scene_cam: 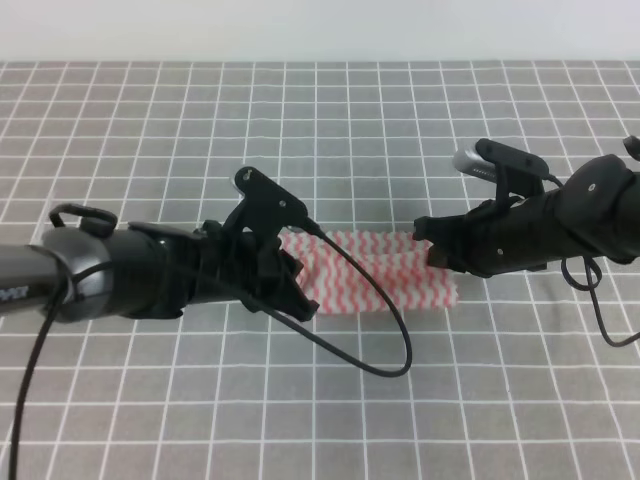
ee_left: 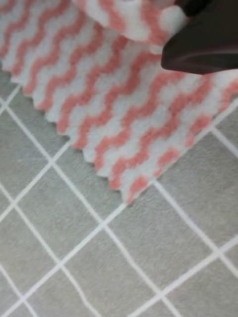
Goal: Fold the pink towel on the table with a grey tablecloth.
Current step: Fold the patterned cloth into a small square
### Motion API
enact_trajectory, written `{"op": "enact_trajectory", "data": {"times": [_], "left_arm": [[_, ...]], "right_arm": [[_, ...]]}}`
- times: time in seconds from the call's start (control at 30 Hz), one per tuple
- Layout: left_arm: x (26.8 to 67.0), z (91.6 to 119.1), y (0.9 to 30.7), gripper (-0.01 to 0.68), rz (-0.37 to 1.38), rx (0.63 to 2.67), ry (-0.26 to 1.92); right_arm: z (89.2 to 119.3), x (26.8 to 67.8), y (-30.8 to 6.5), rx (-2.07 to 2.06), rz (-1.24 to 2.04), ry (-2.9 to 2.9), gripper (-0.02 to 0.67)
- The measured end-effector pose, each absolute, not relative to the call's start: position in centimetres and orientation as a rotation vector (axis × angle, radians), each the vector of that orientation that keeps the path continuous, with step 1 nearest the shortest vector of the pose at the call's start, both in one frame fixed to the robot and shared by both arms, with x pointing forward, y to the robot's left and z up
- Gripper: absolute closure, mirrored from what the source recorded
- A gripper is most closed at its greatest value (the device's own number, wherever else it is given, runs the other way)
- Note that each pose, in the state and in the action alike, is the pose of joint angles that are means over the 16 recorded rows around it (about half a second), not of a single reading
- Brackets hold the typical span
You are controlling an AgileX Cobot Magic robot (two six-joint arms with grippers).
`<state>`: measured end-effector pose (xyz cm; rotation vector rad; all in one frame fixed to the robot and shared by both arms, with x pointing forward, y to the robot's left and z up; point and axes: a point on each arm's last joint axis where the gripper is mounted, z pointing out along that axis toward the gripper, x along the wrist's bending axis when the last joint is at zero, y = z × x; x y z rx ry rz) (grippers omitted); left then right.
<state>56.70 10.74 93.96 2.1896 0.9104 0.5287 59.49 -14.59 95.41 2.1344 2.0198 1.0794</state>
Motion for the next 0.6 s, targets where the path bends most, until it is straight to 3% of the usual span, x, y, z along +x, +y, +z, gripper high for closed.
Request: {"op": "enact_trajectory", "data": {"times": [0.6], "left_arm": [[57.39,93.51,10.69,0.674,0.558,2.199,0.933]], "right_arm": [[95.57,60.12,-14.36,2.108,1.085,2.031,0.664]]}}
